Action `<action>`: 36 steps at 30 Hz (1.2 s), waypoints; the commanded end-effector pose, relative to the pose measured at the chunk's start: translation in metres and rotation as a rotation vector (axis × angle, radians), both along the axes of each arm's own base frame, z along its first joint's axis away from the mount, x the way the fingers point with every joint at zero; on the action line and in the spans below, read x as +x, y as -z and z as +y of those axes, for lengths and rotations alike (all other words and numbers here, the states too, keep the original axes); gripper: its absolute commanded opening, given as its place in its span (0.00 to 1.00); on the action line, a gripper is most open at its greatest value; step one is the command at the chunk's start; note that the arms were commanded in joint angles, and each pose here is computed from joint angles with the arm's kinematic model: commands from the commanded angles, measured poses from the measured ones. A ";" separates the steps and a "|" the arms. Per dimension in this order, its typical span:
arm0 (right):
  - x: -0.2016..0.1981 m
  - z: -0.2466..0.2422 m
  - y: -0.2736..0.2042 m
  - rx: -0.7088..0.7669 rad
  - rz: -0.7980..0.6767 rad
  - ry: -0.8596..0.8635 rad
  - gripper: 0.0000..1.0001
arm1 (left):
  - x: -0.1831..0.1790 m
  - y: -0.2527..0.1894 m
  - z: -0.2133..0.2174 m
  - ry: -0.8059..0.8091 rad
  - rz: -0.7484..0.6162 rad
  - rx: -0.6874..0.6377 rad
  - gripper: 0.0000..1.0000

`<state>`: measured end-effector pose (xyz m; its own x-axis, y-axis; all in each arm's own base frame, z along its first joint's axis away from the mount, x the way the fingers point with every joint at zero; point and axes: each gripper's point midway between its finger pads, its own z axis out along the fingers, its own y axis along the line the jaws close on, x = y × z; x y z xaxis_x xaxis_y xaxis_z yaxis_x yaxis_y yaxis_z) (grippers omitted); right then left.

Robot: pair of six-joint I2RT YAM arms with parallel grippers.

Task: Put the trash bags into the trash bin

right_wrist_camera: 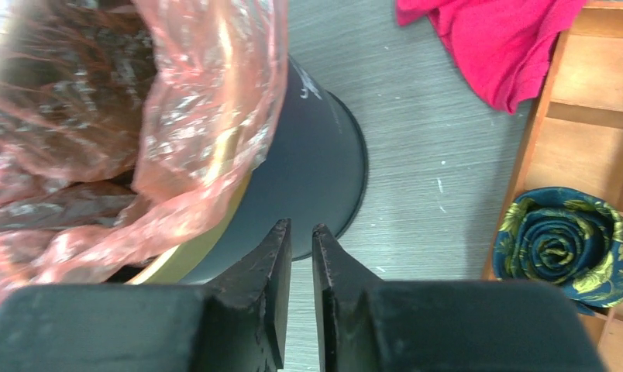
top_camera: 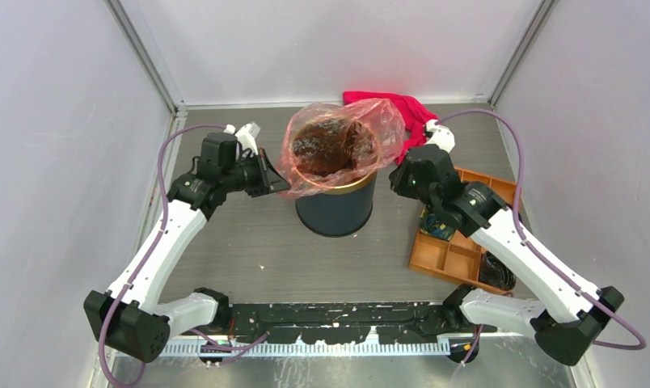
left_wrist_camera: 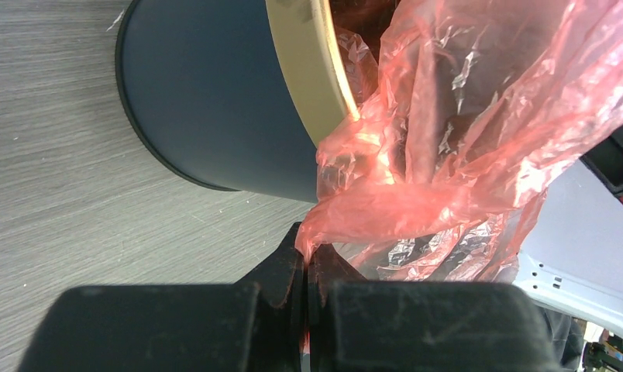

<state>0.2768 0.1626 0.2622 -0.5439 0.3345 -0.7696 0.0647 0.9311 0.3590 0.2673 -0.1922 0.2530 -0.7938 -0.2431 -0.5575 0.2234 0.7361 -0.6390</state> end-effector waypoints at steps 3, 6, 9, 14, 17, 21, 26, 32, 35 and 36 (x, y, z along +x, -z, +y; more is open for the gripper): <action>-0.008 0.014 -0.058 0.197 -0.147 -0.060 0.31 | 0.002 -0.017 -0.001 0.013 -0.080 -0.019 0.01; -0.005 0.014 -0.061 0.212 -0.159 -0.047 0.49 | 0.003 -0.019 -0.002 0.016 -0.079 -0.024 0.00; 0.006 0.016 -0.058 0.223 -0.178 -0.010 0.57 | 0.003 -0.021 -0.003 0.018 -0.082 -0.027 0.01; 0.025 0.027 -0.052 0.245 -0.190 0.025 0.57 | 0.003 -0.022 -0.003 0.016 -0.082 -0.028 0.01; 0.028 0.029 -0.049 0.250 -0.188 0.027 0.29 | 0.003 -0.022 -0.002 0.015 -0.085 -0.025 0.01; 0.025 0.026 -0.037 0.221 -0.162 0.029 0.03 | 0.005 -0.025 0.000 0.005 -0.094 -0.011 0.01; 0.016 0.026 -0.028 0.212 -0.150 -0.014 0.01 | 0.010 -0.035 0.000 0.000 -0.125 -0.013 0.21; 0.012 0.029 -0.030 0.207 -0.148 -0.051 0.05 | 0.010 -0.057 -0.003 0.011 -0.174 -0.041 0.44; 0.011 0.031 -0.033 0.213 -0.153 -0.063 0.11 | 0.013 -0.062 -0.001 0.003 -0.190 -0.031 0.50; 0.011 0.031 -0.034 0.214 -0.154 -0.064 0.13 | 0.015 -0.064 -0.001 0.003 -0.195 -0.026 0.52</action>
